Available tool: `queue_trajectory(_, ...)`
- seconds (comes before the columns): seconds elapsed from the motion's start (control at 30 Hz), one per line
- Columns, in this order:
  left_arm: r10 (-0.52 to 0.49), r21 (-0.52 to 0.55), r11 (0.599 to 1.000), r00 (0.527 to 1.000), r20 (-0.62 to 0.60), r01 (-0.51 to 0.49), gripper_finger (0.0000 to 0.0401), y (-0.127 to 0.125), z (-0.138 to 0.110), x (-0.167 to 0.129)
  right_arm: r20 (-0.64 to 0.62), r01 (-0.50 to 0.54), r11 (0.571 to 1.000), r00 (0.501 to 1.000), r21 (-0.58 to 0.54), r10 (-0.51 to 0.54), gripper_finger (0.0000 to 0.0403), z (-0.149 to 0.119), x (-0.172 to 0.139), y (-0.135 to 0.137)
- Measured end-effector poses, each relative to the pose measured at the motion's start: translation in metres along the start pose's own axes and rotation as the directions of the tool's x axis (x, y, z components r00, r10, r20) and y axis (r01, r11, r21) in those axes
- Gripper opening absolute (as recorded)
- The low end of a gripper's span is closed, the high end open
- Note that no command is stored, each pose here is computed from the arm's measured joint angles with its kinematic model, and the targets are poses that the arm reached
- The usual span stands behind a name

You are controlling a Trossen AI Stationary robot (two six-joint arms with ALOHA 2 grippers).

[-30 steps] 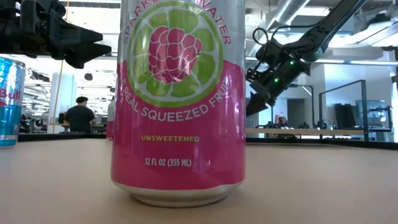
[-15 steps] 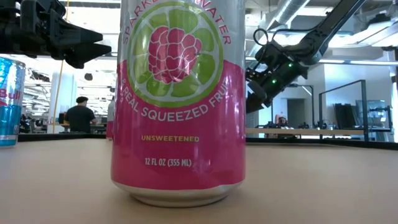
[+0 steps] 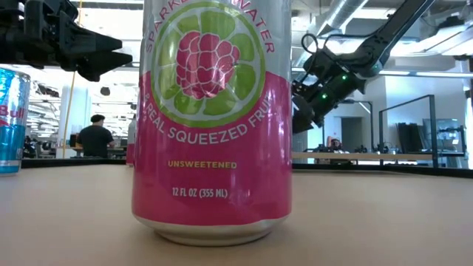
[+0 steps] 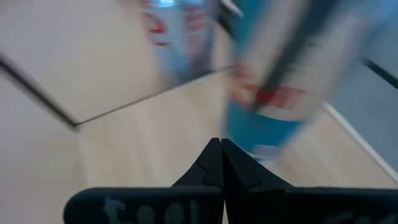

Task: Place canned beverage on shelf
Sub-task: Put the right white and blue soda can on the shelf

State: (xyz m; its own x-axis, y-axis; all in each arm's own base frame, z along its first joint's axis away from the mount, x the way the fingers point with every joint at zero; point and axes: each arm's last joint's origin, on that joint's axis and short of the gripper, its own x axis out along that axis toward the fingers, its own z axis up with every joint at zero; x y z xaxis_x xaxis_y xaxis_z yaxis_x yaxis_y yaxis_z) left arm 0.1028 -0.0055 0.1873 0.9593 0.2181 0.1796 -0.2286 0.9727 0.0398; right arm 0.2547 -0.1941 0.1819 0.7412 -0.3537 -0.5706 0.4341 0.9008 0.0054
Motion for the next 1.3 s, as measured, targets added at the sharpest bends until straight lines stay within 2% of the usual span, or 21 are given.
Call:
queue_trajectory(0.07,0.000,0.000,1.000,1.000,0.000,0.000,0.0284,0.000,0.000,0.000,0.009,-0.007,1.000,1.000,-0.029,0.008,0.0015,0.002,0.001,0.005)
queue_trajectory(0.17,0.000,0.000,1.000,1.000,0.000,0.000,0.0284,0.000,0.000,0.000,0.031,0.037,0.998,0.999,-0.041,-0.035,0.0015,0.005,0.001,0.008)
queue_trajectory(0.47,0.000,0.000,1.000,1.000,0.000,0.000,0.0284,0.000,0.000,0.000,0.056,0.107,0.994,0.993,-0.025,-0.105,0.0015,0.006,0.000,-0.003)
queue_trajectory(1.3,0.000,0.000,1.000,1.000,0.000,0.000,0.0284,0.000,0.000,0.000,0.118,0.147,0.989,0.982,0.026,-0.149,0.0015,0.012,-0.001,-0.006)
